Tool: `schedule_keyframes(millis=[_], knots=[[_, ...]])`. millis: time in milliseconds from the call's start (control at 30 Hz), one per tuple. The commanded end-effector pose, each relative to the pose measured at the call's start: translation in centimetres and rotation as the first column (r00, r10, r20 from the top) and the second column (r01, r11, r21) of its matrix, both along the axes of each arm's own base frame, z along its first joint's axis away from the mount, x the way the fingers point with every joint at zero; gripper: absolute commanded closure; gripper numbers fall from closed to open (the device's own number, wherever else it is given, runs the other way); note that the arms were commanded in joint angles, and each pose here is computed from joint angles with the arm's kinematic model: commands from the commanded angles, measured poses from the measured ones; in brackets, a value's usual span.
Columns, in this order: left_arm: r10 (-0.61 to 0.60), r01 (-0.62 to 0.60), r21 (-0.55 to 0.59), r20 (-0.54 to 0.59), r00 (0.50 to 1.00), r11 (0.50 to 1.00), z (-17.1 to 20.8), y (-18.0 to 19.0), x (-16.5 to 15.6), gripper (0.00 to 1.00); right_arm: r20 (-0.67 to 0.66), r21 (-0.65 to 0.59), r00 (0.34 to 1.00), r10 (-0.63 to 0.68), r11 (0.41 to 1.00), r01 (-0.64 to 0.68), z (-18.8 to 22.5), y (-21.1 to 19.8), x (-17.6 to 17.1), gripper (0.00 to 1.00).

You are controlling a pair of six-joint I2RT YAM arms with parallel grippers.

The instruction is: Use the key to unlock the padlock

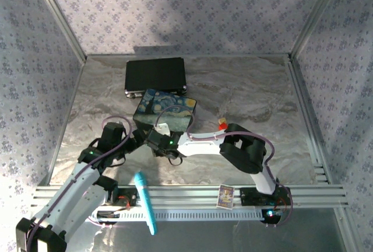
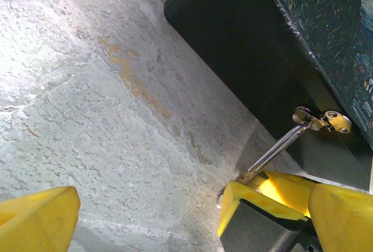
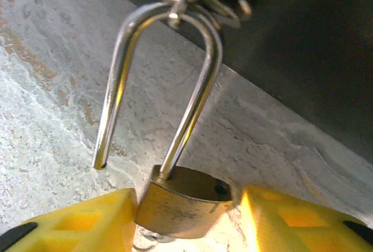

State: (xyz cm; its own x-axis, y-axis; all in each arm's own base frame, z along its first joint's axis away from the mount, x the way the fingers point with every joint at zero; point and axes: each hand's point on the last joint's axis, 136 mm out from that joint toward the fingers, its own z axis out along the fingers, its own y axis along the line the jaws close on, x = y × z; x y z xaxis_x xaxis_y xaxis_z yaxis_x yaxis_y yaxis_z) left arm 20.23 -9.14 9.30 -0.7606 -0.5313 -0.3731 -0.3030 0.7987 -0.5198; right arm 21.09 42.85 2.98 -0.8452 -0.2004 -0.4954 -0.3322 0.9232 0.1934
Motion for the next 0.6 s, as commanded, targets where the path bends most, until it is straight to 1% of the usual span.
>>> schedule_keyframes(millis=[0,167,267,300,400,433,500,567], knots=[[-0.011,0.011,-0.010,0.004,1.000,1.000,-0.1,-0.1,-0.1,0.00,-0.019,-0.046,0.999,-0.027,0.999,0.026,-0.7,-1.1,-0.6,0.54],[-0.044,0.044,-0.004,0.045,0.998,0.999,0.6,-0.4,0.3,0.00,-0.005,-0.022,0.999,-0.037,0.999,0.037,-0.5,-2.2,-0.7,0.66],[-0.093,0.091,0.020,0.096,0.991,0.996,1.7,-0.7,0.7,0.00,0.018,-0.011,0.999,-0.050,0.999,0.050,0.5,-3.2,-0.7,0.70],[-0.114,0.111,0.034,0.112,0.987,0.993,2.1,-0.8,0.8,0.00,0.011,-0.033,0.998,-0.056,0.998,0.056,-0.2,-4.5,-1.0,0.71],[-0.189,0.177,0.087,0.167,0.968,0.980,3.6,-1.4,1.2,0.00,0.011,-0.013,0.998,-0.067,0.998,0.067,-0.1,-6.1,-1.4,0.75],[-0.220,0.201,0.114,0.181,0.959,0.973,4.0,-1.7,1.4,0.00,0.010,-0.010,0.997,-0.072,0.997,0.072,-0.1,-6.6,-1.5,0.77],[-0.293,0.259,0.181,0.201,0.935,0.949,4.7,-2.5,1.6,0.00,0.003,-0.009,0.997,-0.074,0.997,0.074,-0.1,-7.6,-1.8,0.77],[-0.391,0.333,0.273,0.196,0.899,0.903,5.2,-3.7,1.6,0.00,-0.001,0.004,0.997,-0.078,0.997,0.078,-0.2,-8.7,-2.1,0.77]])
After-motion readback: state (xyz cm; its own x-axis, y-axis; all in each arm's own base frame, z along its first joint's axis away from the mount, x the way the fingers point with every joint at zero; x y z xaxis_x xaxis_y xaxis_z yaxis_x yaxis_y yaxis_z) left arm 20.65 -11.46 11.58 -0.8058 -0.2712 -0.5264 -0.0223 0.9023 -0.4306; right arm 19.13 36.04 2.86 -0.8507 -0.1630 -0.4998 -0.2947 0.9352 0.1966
